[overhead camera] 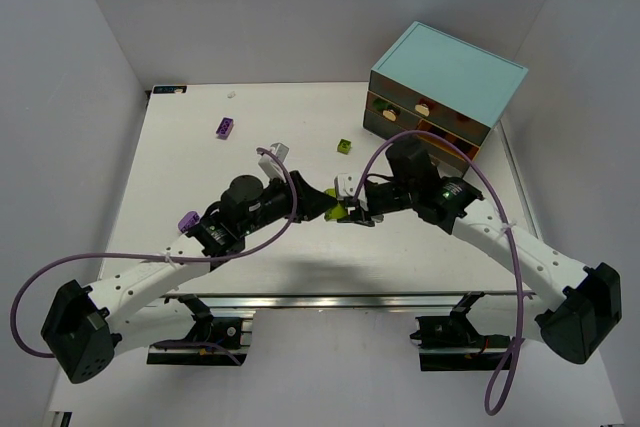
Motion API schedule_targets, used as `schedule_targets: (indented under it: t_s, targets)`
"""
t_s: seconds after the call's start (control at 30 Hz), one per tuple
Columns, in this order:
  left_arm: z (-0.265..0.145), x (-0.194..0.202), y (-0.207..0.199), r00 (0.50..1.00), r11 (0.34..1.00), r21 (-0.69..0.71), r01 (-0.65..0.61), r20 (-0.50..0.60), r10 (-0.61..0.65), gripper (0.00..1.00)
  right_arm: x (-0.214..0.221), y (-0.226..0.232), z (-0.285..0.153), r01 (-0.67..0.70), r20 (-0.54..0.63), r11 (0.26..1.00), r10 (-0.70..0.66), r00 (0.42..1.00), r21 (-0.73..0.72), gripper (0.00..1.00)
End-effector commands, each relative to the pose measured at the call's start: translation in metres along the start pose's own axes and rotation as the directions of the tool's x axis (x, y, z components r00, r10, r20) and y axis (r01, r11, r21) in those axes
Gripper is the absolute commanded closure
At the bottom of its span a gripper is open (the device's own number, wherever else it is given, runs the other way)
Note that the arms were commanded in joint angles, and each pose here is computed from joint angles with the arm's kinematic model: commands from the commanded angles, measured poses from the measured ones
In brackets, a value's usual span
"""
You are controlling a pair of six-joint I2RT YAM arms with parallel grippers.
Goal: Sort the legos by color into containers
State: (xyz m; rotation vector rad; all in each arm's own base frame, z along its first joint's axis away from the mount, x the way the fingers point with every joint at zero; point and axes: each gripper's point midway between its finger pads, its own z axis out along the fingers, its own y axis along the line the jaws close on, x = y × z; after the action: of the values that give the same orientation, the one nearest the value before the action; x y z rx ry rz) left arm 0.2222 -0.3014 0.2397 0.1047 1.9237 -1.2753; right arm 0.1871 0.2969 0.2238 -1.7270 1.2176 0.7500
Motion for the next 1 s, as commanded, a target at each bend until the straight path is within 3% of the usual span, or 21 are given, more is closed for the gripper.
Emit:
schedule_targets:
  t_s: [0.0, 0.2, 0.4, 0.77, 0.87, 0.97]
  targets:
    - [0.001, -0.010, -0.011, 1.000, 1.000, 0.020, -0.013, 0.011, 0.013, 0.57, -0.016, -0.004, -0.004, 0.040, 0.053, 0.999, -0.042, 0.998, 0.025, 1.00]
    - [0.003, -0.012, -0.018, 1.000, 0.999, 0.038, -0.022, 0.001, 0.022, 0.78, -0.009, -0.012, -0.007, 0.055, 0.020, 0.996, -0.056, 0.998, 0.075, 1.00]
    - [-0.007, -0.020, -0.022, 0.998, 0.998, 0.016, -0.055, 0.011, 0.055, 0.84, 0.009, -0.026, -0.022, 0.066, -0.068, 0.982, -0.054, 0.996, 0.180, 1.00]
    - [-0.026, -0.041, -0.018, 0.993, 0.994, -0.038, -0.099, 0.057, 0.101, 0.85, 0.041, -0.051, -0.073, 0.094, -0.223, 0.925, -0.010, 0.975, 0.369, 1.00]
    - [-0.021, -0.036, -0.015, 0.994, 0.995, -0.029, -0.099, 0.046, 0.101, 0.85, 0.055, -0.067, -0.101, 0.212, -0.371, 0.885, -0.048, 0.927, 0.415, 1.00]
    - [-0.016, -0.030, -0.012, 0.994, 0.995, -0.012, -0.098, 0.040, 0.099, 0.85, 0.068, -0.078, -0.128, 0.402, -0.537, 0.849, -0.173, 0.825, 0.344, 1.00]
